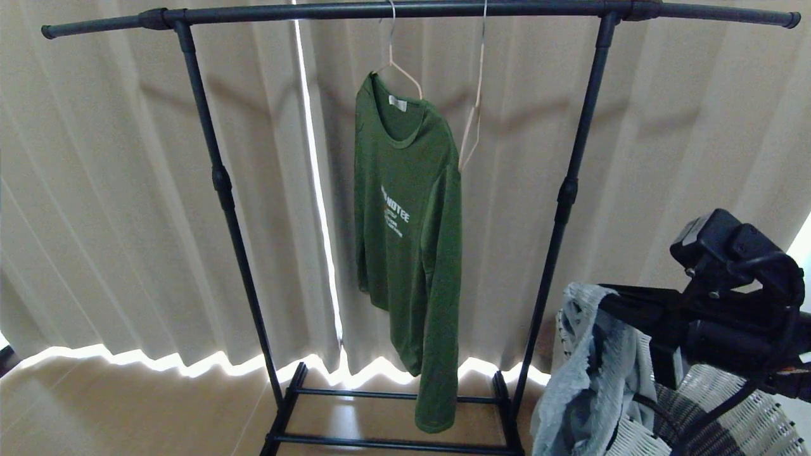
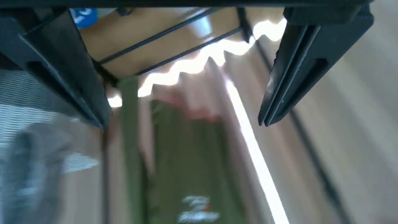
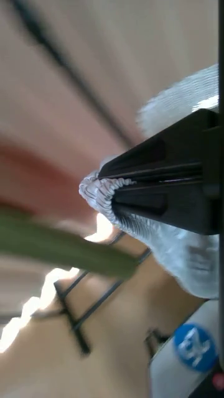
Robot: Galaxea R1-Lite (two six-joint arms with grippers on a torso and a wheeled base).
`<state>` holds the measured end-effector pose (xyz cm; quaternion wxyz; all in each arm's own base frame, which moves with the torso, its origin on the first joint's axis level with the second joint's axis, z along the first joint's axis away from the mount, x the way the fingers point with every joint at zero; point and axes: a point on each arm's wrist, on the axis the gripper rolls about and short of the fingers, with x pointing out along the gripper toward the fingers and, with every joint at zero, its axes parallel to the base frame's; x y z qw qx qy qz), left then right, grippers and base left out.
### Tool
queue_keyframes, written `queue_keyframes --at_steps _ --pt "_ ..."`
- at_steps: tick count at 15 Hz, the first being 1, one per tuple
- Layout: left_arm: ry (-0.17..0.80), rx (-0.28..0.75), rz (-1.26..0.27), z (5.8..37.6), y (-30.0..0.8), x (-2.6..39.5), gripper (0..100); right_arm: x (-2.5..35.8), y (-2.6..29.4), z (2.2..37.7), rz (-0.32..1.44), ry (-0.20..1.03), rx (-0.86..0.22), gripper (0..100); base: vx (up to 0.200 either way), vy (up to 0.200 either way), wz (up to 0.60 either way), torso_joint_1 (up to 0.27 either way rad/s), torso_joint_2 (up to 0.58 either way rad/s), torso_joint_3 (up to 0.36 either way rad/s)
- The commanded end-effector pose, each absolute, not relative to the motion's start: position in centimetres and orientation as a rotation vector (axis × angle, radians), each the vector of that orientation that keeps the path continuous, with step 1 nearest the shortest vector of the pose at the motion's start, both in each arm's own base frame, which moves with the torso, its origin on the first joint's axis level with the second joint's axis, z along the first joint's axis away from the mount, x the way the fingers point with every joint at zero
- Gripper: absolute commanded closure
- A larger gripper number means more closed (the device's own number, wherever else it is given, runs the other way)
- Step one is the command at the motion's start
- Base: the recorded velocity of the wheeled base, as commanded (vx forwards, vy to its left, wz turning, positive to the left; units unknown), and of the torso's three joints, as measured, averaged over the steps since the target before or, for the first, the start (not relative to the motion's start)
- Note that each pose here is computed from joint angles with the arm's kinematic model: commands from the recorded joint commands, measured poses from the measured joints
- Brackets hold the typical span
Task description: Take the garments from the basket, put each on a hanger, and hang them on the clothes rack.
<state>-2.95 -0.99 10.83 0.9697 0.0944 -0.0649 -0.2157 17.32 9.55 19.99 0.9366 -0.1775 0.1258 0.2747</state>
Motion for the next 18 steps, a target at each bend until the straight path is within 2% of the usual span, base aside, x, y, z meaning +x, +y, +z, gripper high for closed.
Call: queue_keyframes --at_steps 1,4,7,11,13,14,18 --pt "-0.059 0.175 -0.548 15.5 -1.2 -0.9 0 18.7 11.4 21.7 0.605 0.205 -0.357 100 0.0 0.0 0.0 0.0 0.0 0.0" --pt "0.015 0.142 -0.616 18.5 -1.4 4.3 0 18.8 13.1 24.6 0.654 0.103 -0.315 100 0.0 0.0 0.0 0.0 0.0 0.0" --pt "0.04 0.116 -0.748 19.0 -3.0 9.0 0 18.1 14.0 25.2 0.693 0.095 -0.256 100 0.0 0.0 0.0 0.0 0.0 0.0" --pt "0.178 0.058 -0.917 17.5 -8.1 11.8 0 17.7 14.2 26.4 0.709 0.049 -0.239 100 0.0 0.0 0.0 0.0 0.0 0.0" --pt "0.203 0.022 -0.937 16.9 -10.5 12.5 0 17.2 14.4 26.7 0.731 0.035 -0.235 100 0.0 0.0 0.0 0.0 0.0 0.0" --pt "0.219 0.009 -0.924 16.0 -12.8 13.3 0 16.8 14.4 27.0 0.753 0.019 -0.23 100 0.0 0.0 0.0 0.0 0.0 0.0" --pt "0.242 -0.016 -0.957 12.6 -18.7 14.4 0 16.7 14.4 27.7 0.763 -0.045 -0.21 100 0.0 0.0 0.0 0.0 0.0 0.0"
